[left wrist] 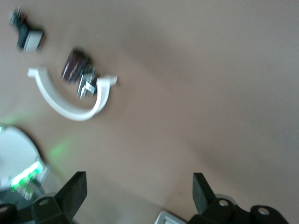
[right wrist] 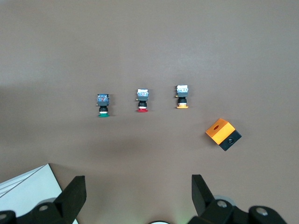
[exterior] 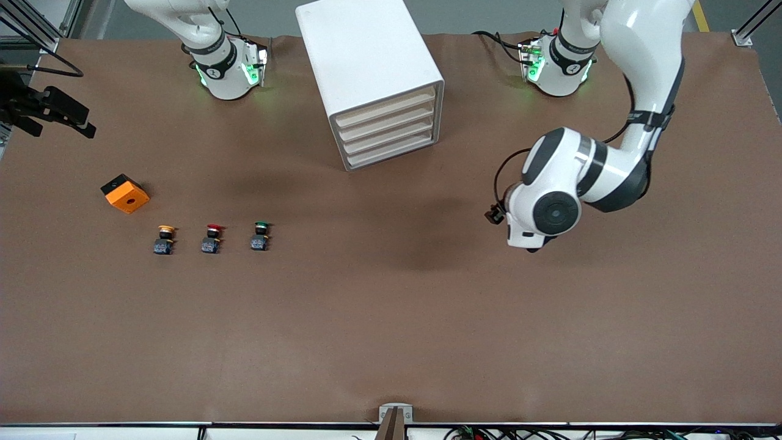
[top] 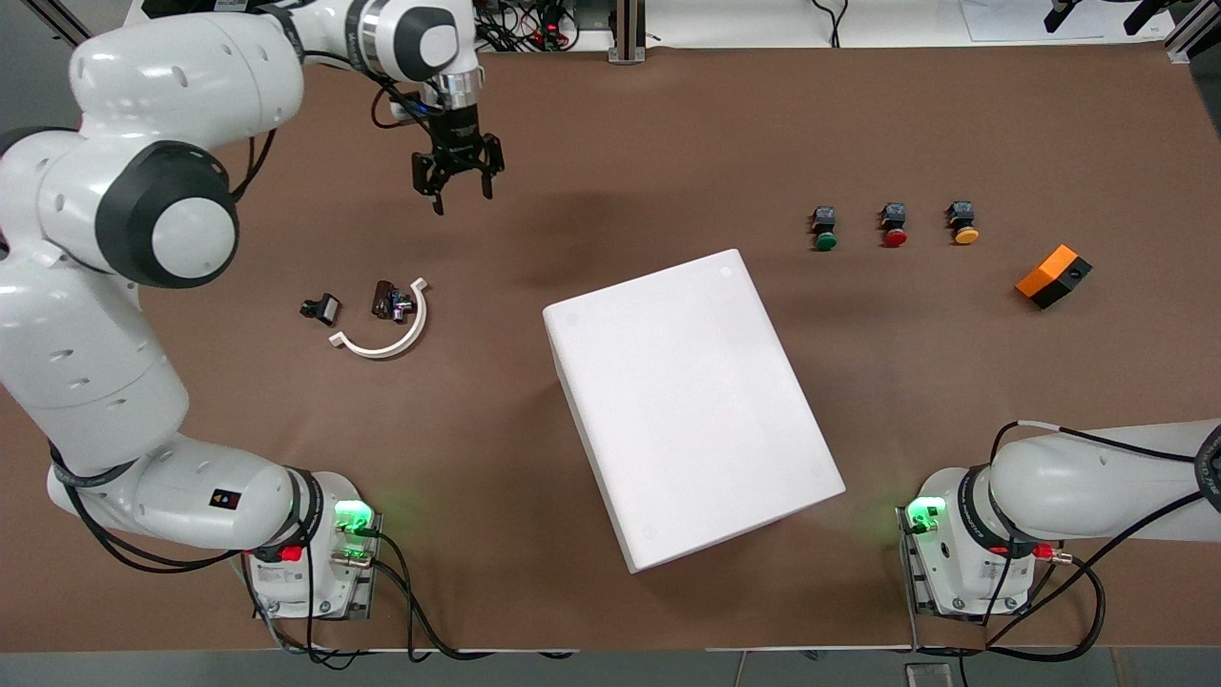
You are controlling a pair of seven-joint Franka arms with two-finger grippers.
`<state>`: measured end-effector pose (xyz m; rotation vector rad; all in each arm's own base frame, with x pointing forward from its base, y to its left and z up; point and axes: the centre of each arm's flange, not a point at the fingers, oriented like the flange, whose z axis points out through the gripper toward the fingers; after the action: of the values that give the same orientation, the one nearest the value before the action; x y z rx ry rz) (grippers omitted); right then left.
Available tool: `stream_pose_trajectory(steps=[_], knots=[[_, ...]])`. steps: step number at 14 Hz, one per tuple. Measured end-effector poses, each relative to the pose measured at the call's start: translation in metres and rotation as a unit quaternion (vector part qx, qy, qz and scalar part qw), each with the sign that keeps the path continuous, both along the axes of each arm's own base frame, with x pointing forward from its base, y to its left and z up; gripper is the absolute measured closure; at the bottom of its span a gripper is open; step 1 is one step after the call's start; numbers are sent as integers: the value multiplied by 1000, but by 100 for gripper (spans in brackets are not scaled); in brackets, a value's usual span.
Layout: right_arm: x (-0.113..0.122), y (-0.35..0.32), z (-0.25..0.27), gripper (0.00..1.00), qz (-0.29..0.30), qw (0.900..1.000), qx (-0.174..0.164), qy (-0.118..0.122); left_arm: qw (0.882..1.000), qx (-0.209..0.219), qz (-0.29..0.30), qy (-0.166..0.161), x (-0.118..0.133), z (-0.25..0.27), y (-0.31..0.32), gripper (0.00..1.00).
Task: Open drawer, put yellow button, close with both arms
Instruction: 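Move the left gripper toward the white cabinet's drawer handle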
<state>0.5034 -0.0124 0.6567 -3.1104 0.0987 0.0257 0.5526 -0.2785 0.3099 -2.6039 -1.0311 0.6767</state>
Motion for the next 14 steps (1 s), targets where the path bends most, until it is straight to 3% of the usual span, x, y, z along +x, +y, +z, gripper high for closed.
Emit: stream_pose_trajectory(steps=[5,8,11,14], knots=[[0,0,0,0,-6,1000,0,2,989,44,95,104,-7,-26,-33,0],[-1,0,-1,0,-7,1000,0,3,976,85,147,135,-12,-39,-36,0],[-1,0,-1,0,-8,1000,0,3,954,131,188,193,-27,-41,-36,0],[-1,0,-1,0,-8,1000,0,3,929,150,228,248,-36,-44,-45,0]])
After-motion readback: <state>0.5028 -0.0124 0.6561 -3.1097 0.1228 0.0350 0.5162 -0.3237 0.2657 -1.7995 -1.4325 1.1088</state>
